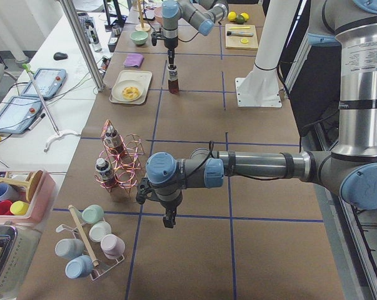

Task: Place tea on tray
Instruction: 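Reach the right gripper to the standing tea bottle and grasp it, then lift the bottle with the right gripper and lower it onto the tray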

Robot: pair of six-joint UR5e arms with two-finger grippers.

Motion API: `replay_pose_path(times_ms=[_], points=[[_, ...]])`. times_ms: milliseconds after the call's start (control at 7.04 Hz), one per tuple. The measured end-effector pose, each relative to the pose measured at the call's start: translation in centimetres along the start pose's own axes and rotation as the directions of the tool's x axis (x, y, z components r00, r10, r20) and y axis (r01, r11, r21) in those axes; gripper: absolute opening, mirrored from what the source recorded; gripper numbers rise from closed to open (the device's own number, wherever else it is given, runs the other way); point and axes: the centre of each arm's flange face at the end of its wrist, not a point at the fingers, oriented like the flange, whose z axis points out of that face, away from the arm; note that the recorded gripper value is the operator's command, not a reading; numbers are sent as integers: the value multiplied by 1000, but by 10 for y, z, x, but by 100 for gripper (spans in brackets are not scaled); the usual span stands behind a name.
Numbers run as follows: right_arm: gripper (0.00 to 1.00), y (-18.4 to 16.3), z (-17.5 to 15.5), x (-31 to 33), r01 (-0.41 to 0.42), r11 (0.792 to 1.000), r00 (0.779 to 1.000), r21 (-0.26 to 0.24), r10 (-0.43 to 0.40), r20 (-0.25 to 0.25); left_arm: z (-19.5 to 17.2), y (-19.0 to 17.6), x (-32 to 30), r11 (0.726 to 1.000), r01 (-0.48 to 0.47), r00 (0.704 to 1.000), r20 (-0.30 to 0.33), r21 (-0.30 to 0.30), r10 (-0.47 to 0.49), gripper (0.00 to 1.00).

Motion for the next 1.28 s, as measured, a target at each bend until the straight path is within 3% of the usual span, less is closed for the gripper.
replay_pose_path(times_ms=[426, 711, 853, 1279], points=[[51, -2, -1, 1, 7, 1000, 1000, 20, -7, -8, 0, 0, 0, 1000, 1, 1000, 0, -1, -1, 100], [11, -3, -1, 1, 10, 1000, 1000, 24, -9, -10, 0, 0, 0, 1000, 0, 1000, 0, 0, 0, 100], [1, -3, -2, 2, 10, 1000, 1000, 25, -10, -9, 0, 0, 0, 1000, 0, 1000, 0, 0, 0, 100], [0, -15, -17, 9, -7, 999, 1000, 45, 7, -3, 0, 0, 0, 1000, 0, 1000, 0, 0, 0, 100]])
